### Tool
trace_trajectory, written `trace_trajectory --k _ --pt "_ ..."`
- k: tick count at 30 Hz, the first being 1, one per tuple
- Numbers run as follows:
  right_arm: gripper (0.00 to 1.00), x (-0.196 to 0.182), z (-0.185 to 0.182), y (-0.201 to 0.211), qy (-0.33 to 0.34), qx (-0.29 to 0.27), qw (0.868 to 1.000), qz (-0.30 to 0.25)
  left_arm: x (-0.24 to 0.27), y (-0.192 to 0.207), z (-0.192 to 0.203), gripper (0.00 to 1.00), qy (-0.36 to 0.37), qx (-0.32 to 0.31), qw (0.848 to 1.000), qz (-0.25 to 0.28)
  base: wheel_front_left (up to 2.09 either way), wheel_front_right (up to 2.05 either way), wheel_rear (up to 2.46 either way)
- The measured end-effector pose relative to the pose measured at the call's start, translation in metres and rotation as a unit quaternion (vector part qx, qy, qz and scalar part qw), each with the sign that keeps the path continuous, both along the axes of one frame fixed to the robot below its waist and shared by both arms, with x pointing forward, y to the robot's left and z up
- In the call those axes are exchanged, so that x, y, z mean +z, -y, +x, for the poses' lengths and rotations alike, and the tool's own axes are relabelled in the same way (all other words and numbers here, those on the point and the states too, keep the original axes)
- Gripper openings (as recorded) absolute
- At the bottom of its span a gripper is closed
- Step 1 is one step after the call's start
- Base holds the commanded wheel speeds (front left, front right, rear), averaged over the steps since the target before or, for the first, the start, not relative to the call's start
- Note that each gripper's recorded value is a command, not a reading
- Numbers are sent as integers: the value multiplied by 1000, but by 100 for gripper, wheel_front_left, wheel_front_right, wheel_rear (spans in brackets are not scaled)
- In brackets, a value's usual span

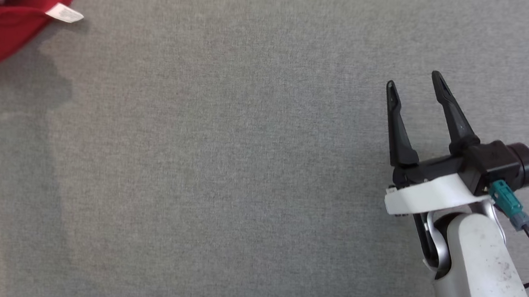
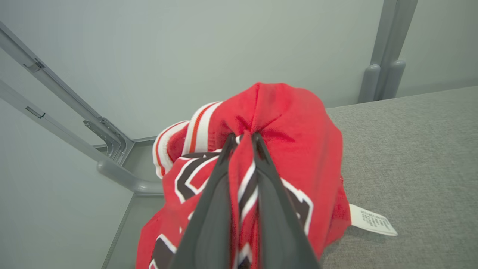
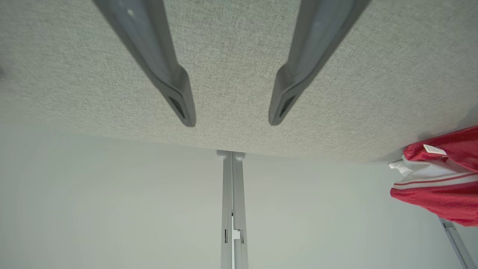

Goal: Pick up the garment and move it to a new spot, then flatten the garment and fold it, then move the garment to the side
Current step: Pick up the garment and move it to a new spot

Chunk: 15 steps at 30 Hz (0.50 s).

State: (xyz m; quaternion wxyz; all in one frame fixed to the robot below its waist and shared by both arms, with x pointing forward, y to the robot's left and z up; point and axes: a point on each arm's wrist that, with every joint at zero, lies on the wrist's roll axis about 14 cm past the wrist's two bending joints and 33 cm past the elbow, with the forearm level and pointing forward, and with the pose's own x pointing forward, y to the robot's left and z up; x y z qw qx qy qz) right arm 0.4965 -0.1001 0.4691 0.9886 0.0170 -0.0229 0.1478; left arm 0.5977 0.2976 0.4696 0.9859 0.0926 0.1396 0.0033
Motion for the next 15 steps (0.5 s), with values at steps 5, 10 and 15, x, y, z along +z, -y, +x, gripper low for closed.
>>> trace_trajectory --k 5,10,15 --pt "100 20 -16 17 15 -23 1000 5 60 33 -1 0 63 -63 996 20 0 0 0" --pt "100 41 -43 44 29 -62 998 7 127 94 -17 0 130 -160 978 33 0 0 0" --pt "100 55 -68 69 42 -96 994 10 166 160 -45 0 174 -259 950 32 0 0 0"
